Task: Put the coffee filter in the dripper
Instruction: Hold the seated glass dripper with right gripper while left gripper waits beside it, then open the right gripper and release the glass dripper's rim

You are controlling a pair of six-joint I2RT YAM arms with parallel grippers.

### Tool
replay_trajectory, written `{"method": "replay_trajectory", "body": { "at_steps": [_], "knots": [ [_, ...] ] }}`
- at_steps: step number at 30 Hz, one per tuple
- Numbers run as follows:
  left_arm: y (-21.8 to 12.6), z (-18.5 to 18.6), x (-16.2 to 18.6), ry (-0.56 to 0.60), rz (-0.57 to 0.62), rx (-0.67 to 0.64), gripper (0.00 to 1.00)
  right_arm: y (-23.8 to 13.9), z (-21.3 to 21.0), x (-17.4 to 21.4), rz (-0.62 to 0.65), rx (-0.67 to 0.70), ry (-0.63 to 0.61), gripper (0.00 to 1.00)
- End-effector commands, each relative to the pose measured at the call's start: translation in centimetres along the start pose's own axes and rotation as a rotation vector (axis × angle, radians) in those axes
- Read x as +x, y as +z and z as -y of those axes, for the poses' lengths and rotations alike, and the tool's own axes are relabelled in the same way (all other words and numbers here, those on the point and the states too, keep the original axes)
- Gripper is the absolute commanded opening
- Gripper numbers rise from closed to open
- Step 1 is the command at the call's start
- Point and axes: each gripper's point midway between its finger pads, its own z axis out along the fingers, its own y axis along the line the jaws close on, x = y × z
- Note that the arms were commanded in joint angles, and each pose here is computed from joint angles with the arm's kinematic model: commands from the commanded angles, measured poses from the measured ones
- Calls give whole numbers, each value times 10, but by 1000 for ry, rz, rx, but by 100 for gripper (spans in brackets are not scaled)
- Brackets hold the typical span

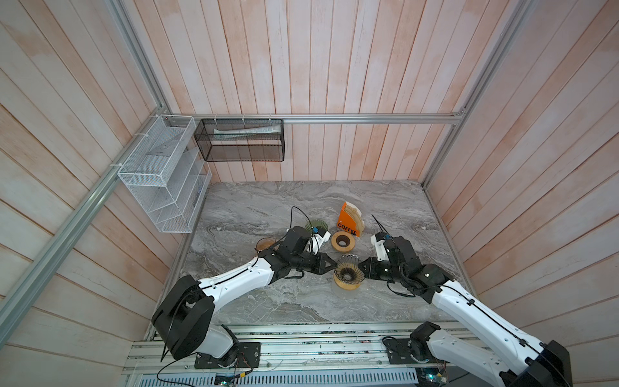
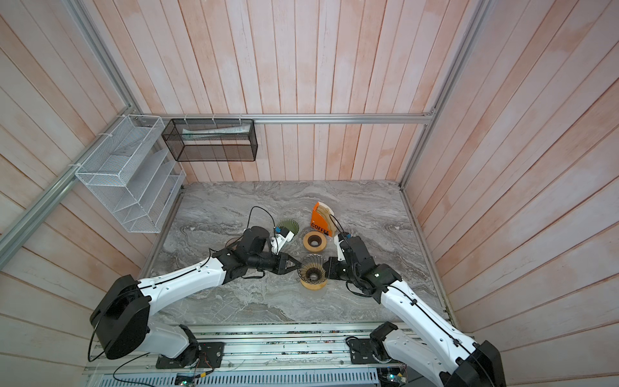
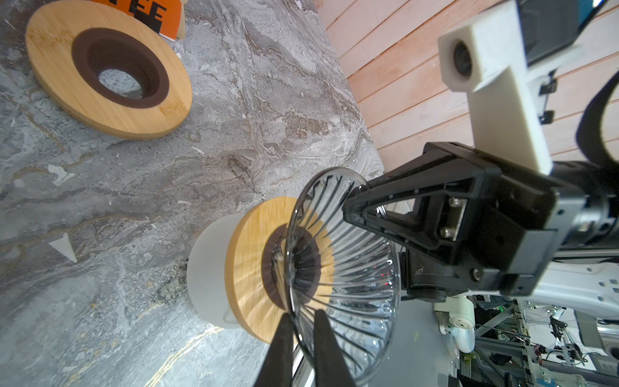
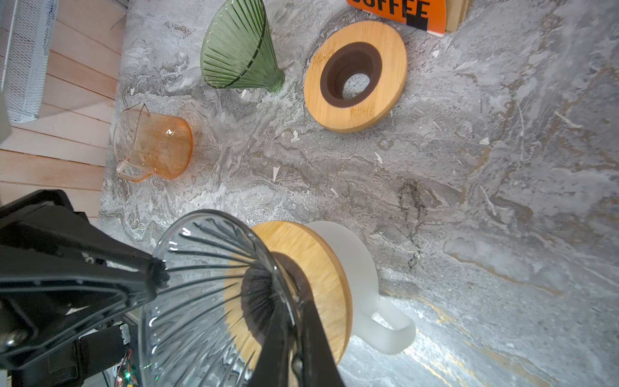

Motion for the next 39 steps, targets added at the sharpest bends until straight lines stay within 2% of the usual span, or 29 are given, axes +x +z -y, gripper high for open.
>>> {"method": "replay_trajectory", "body": {
  "at_steps": [1,23,32,39],
  "knots": [
    [6,-5,38,-28,-140,-22,17,7,37,20,-70,167,24,3],
    [0,2,32,-19,-123,-25,20,-7,27,10,-35,145,21,21],
    [-5,5,26,-2,-96,-32,28,-13,23,4,-13,140,20,23],
    [-5,8,23,6,-91,-29,29,-19,17,-3,-2,131,10,25]
  ]
}}
